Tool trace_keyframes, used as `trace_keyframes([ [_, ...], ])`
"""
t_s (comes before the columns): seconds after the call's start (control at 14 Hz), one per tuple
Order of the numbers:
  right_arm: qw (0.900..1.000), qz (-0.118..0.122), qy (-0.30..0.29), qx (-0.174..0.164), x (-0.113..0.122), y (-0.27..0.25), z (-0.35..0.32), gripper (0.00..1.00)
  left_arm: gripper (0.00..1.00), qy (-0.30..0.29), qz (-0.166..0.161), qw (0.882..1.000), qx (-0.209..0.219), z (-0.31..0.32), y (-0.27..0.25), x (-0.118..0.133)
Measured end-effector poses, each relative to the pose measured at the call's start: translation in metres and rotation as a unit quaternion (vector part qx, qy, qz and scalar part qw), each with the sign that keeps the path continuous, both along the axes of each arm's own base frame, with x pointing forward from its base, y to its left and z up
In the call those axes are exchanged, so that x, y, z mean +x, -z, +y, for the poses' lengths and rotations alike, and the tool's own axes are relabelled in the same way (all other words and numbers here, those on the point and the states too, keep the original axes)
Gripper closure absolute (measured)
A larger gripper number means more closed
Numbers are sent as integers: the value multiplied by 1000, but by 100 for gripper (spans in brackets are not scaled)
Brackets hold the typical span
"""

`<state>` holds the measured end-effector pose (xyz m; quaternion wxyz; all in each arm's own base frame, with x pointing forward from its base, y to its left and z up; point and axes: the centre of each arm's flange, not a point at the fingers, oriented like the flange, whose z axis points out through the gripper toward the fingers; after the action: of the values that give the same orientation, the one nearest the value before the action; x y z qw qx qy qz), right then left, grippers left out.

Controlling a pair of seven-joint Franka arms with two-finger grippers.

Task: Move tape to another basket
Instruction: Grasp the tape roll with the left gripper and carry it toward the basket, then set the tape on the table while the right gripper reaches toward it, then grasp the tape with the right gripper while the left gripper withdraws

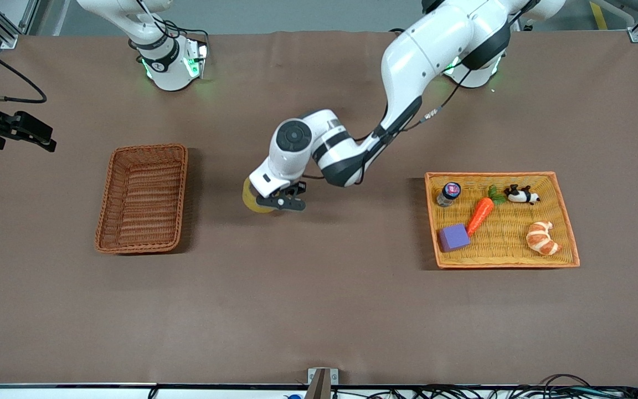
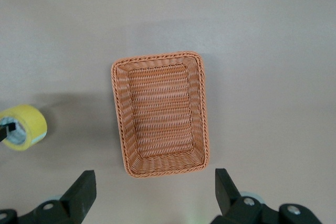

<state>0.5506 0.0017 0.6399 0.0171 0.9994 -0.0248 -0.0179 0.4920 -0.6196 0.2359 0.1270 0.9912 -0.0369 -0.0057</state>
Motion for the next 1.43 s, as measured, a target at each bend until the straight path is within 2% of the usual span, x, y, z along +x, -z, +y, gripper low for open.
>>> trace_keyframes([
  [0.21,1000,0,0,0,0,0,0,0,58,-8,0,1000,-7,2,2,8],
  [0.29,1000,0,0,0,0,0,0,0,58,-6,1,1000,-7,0,2,5],
  [0.36,1000,0,0,0,0,1,0,0,53,-5,1,1000,-7,-2,2,3],
  [0.43,1000,1,0,0,1,1,0,0,53,-4,1,1000,-7,-3,2,2],
  [0.5,1000,2,0,0,1,3,0,0,48,-5,1,1000,-9,-2,0,3],
  [0.71,1000,-2,-3,16,10,11,6,0,18,-12,8,1000,3,8,-10,13],
  [0.86,999,-7,-9,33,20,25,16,0,0,-5,32,998,52,24,-32,15],
  [1.0,999,-14,-28,39,30,49,40,0,0,6,44,995,86,50,-77,26],
  [1.21,997,-19,-57,45,32,103,102,0,0,59,56,989,126,116,-152,53],
  [1.36,997,-29,-45,51,24,148,152,0,0,69,57,986,140,166,-198,73],
  [1.43,997,-27,-44,54,16,169,177,0,0,55,55,986,145,192,-219,83],
])
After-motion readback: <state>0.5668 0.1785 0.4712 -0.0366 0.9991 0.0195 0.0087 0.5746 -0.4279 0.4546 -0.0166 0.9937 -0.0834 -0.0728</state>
